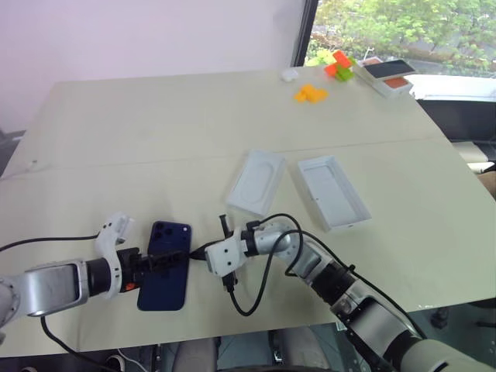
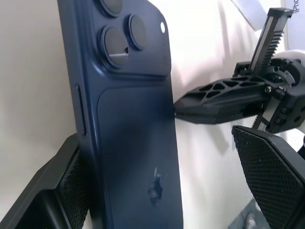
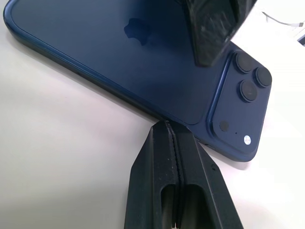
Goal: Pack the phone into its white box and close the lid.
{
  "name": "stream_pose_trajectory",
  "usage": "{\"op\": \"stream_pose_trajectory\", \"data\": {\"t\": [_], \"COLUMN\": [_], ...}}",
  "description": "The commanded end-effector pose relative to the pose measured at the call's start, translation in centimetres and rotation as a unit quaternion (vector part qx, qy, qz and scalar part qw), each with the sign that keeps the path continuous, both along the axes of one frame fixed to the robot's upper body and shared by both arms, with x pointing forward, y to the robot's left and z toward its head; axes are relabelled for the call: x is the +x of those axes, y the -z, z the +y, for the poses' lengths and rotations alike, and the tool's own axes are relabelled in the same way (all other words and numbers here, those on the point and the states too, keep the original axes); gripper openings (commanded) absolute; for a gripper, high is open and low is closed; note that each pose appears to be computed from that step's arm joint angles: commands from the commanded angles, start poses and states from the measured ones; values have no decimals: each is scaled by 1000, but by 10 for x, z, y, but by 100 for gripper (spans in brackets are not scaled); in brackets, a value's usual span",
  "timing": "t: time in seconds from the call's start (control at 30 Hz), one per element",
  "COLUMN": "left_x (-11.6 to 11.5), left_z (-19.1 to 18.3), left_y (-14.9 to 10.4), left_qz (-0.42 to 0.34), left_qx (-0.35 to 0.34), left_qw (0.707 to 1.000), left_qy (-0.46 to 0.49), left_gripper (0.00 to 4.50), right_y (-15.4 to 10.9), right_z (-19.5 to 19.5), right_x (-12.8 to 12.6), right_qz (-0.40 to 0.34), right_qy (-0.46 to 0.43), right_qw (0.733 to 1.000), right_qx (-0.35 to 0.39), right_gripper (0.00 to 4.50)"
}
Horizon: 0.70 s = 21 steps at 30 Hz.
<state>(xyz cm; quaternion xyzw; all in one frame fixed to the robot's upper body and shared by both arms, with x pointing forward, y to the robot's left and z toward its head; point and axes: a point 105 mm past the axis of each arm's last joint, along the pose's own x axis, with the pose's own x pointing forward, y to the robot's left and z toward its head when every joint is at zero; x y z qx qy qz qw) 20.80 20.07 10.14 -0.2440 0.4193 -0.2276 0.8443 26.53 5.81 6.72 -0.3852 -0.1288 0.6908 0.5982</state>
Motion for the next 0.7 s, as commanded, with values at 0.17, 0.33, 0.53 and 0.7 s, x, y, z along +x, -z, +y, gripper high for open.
{"op": "stream_pose_trajectory", "data": {"t": [0.17,0.33,0.53,0.7], "left_x": [-8,-7,-5,-5], "left_z": [5,4,4,2], "left_y": [7,7,8,8], "left_qz": [20,18,16,16], "left_qx": [13,11,13,10], "left_qw": [1000,1000,1000,1000], "left_qy": [-4,-5,-6,-4], "left_gripper": [446,277,277,277], "right_y": [9,11,12,13], "right_z": [1,-1,-3,-4], "right_x": [-4,-5,-6,-6], "right_qz": [9,12,16,13], "right_qy": [-5,-6,-6,-5], "right_qw": [1000,1000,1000,1000], "right_qx": [-14,-18,-21,-23], "right_gripper": [0,0,0,0]}}
